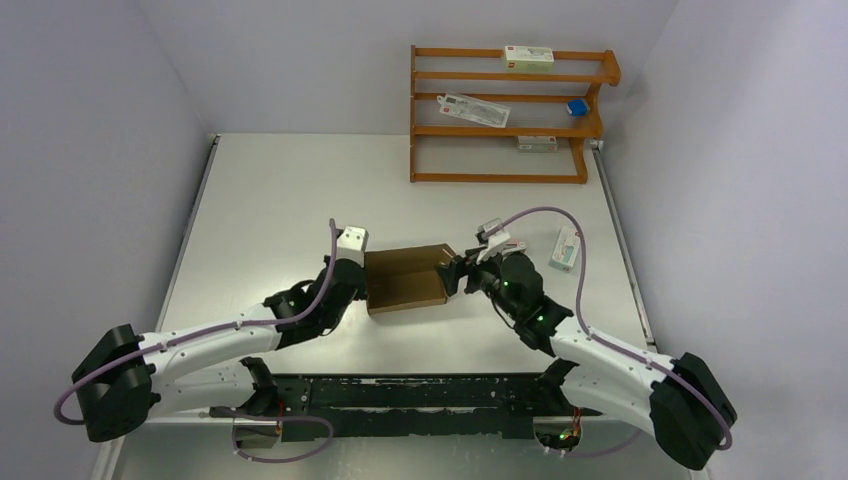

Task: Fold the paper box

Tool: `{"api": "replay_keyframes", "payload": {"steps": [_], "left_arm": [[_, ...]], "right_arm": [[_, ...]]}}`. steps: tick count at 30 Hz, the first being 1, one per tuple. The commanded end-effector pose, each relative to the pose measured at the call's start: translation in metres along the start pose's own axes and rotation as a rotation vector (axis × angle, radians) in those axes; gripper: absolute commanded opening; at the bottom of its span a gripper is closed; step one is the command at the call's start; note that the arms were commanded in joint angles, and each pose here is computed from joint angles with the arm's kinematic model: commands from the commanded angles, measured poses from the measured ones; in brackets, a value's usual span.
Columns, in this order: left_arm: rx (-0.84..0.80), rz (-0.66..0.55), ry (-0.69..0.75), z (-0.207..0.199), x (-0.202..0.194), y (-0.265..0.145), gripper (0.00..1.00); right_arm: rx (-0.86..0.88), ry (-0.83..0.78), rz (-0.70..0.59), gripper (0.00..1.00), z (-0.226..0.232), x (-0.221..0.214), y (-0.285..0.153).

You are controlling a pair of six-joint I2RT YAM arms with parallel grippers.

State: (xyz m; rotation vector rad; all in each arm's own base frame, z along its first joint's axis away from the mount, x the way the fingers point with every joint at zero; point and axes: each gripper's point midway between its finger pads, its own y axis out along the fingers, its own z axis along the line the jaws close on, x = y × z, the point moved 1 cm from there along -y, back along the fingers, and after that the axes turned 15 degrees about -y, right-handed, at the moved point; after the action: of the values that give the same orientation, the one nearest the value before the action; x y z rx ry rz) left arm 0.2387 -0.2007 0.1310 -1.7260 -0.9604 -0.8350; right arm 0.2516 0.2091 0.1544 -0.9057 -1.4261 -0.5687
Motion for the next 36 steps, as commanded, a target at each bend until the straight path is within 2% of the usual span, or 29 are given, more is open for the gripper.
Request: {"api": "replay_keyframes", "payload": {"steps": [1,8,12,14,24,36], "left_arm": [[-0.004,-0.021,0.028,-0.01,0.016,0.0,0.06],[-0.016,-0.009,0.023,-0.016,0.016,0.002,0.06],[-0.024,0.005,0.012,-0.021,0.012,0.006,0.07],[-0.023,0.012,0.0,-0.024,0.011,0.008,0.07],[-0.065,0.001,-0.106,-0.035,0.007,0.012,0.09],[-0.149,0.037,-0.24,-0.042,-0.011,0.008,0.15]], "right_arm": [[0.126,-0.055,-0.039,0.8,0.014,0.009,0.011],[0.152,-0.048,-0.013,0.58,0.019,0.0,0.024],[0.173,-0.012,-0.033,0.4,0.024,0.003,0.025],[0.171,0.007,-0.033,0.34,0.026,0.002,0.026],[0.1,0.066,0.001,0.27,0.027,-0.016,0.03],[0.069,0.054,0.029,0.27,0.036,-0.037,0.023]]}}
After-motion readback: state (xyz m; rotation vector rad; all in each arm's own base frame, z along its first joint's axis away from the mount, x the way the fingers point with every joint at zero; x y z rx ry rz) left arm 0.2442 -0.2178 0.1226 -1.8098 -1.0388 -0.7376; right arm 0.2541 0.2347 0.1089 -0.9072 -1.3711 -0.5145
